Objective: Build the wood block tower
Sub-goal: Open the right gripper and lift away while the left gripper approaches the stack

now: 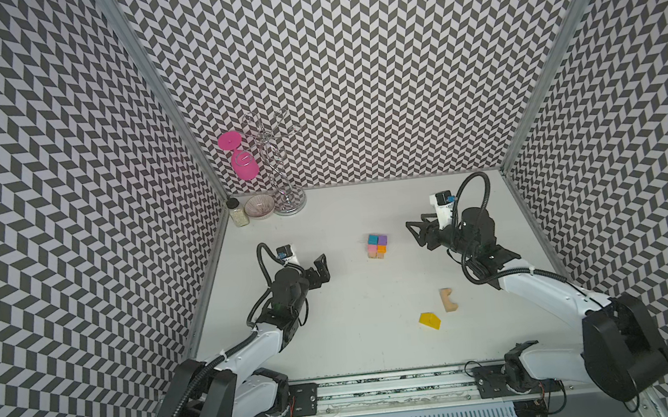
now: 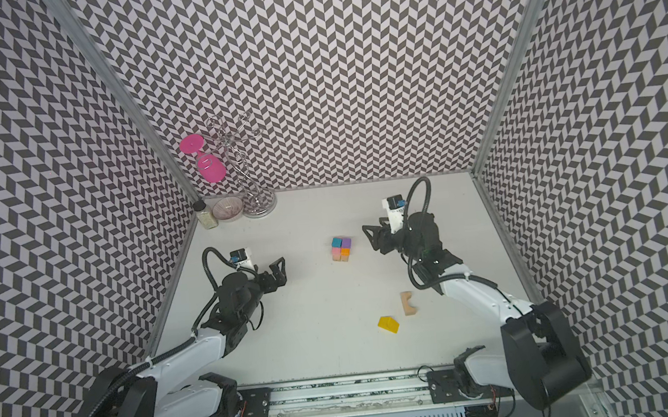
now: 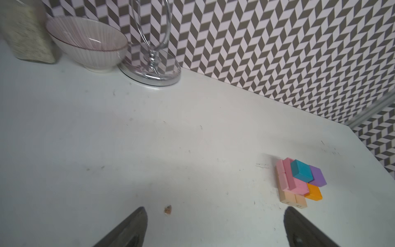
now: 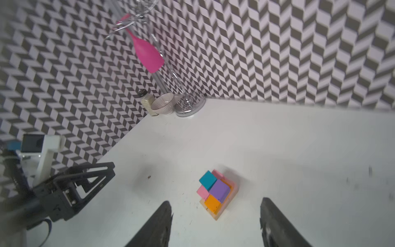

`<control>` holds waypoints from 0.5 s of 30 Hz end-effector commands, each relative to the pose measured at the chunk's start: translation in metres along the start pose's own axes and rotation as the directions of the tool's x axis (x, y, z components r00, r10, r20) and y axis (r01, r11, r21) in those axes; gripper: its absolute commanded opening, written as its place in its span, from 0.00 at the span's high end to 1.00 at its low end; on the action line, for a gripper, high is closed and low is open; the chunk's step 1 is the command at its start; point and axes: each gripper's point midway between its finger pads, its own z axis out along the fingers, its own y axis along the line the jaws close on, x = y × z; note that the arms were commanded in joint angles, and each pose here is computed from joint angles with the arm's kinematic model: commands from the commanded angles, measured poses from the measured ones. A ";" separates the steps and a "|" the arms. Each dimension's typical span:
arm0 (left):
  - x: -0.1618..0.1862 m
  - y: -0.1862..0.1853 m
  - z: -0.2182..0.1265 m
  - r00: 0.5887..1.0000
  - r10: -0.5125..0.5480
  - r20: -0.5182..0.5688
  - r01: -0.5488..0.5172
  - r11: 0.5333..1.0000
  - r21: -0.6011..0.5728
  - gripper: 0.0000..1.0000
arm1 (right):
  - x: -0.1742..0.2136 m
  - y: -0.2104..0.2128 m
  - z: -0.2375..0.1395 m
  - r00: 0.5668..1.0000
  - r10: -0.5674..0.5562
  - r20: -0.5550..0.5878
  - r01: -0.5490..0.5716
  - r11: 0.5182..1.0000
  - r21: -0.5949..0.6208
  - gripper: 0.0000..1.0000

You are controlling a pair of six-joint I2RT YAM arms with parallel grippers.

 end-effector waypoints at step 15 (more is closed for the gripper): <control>0.038 -0.041 0.097 0.958 0.033 -0.284 -0.015 0.998 0.063 0.00 | 0.068 -0.033 0.064 0.982 0.155 -0.107 -0.118 0.950 0.288 0.68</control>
